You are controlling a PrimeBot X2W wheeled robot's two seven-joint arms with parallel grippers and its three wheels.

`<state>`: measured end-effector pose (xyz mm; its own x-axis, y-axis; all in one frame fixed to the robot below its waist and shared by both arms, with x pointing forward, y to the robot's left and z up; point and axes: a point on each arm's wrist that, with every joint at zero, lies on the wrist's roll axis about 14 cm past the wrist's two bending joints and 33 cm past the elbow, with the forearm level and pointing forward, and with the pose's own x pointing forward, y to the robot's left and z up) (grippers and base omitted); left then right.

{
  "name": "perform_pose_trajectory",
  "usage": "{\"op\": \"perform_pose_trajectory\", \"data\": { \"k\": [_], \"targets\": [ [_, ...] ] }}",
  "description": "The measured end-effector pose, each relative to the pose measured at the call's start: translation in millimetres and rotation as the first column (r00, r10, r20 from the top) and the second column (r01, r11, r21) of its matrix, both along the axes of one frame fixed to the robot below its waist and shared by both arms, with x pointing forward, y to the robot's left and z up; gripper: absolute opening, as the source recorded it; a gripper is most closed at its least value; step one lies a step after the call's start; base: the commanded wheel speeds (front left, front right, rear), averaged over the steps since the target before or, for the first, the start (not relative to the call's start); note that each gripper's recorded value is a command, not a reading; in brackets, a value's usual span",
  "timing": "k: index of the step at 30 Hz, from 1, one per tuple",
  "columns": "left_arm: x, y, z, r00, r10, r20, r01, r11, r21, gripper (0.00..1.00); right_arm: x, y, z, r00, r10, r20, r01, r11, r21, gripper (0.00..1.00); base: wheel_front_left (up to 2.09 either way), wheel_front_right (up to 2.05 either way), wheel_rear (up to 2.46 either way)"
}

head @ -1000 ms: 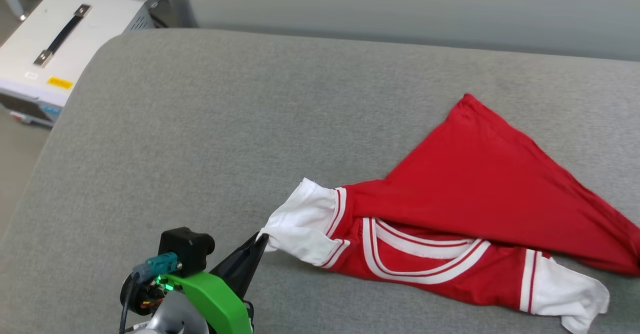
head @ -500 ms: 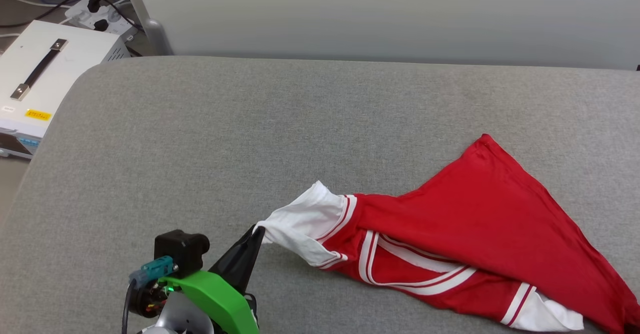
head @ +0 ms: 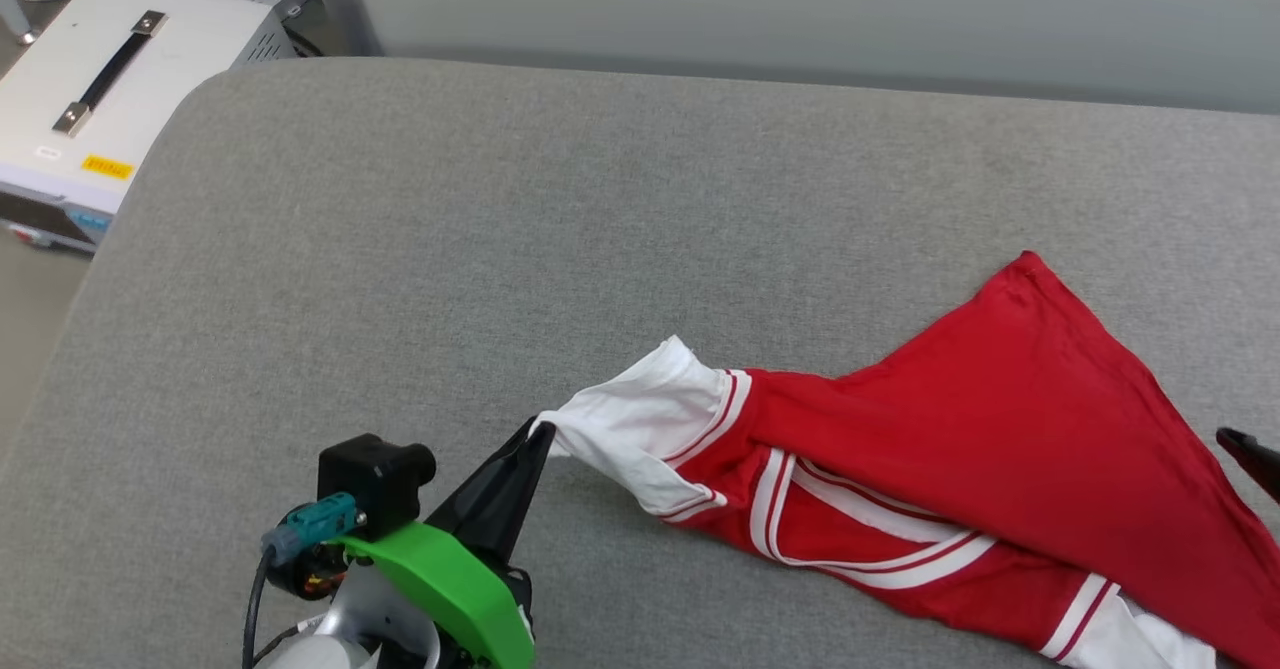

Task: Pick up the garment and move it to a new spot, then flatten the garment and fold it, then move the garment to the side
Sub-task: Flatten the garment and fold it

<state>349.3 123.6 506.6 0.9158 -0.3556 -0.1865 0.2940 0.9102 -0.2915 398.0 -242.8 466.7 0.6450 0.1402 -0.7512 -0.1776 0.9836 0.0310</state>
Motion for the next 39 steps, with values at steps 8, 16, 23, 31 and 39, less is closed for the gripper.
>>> {"op": "perform_pose_trajectory", "data": {
  "k": [8,16,23,31,39],
  "targets": [
    [5.3,5.1,-1.2,1.0,0.007,-0.01,-0.007,1.0,0.016,0.0,67.4,51.6,-1.5,0.99,0.134,-0.034,-0.134,0.991,-0.002,1.0,0.0,0.0,0.0],
    [6.2,10.9,-13.3,0.998,0.034,-0.047,-0.033,0.999,0.019,0.0,106.2,71.2,-40.9,0.974,0.169,-0.148,-0.177,0.983,-0.043,1.0,0.0,0.0,0.0],
    [3.5,12.2,-27.8,0.994,0.052,-0.094,-0.051,0.999,0.019,0.0,121.3,81.6,-82.1,0.952,0.192,-0.237,-0.214,0.974,-0.072,1.0,0.0,0.0,0.0],
    [1.1,17.7,-39.2,0.989,0.079,-0.129,-0.076,0.997,0.027,0.0,123.1,87.6,-106.5,0.925,0.214,-0.314,-0.246,0.967,-0.068,0.05,0.0,0.0,0.0],
    [5.1,21.0,-38.7,0.99,0.082,-0.116,-0.078,0.996,0.041,0.0,126.0,93.6,-99.9,0.942,0.223,-0.252,-0.236,0.972,-0.022,0.0,0.0,0.0,0.0]
  ]
}}
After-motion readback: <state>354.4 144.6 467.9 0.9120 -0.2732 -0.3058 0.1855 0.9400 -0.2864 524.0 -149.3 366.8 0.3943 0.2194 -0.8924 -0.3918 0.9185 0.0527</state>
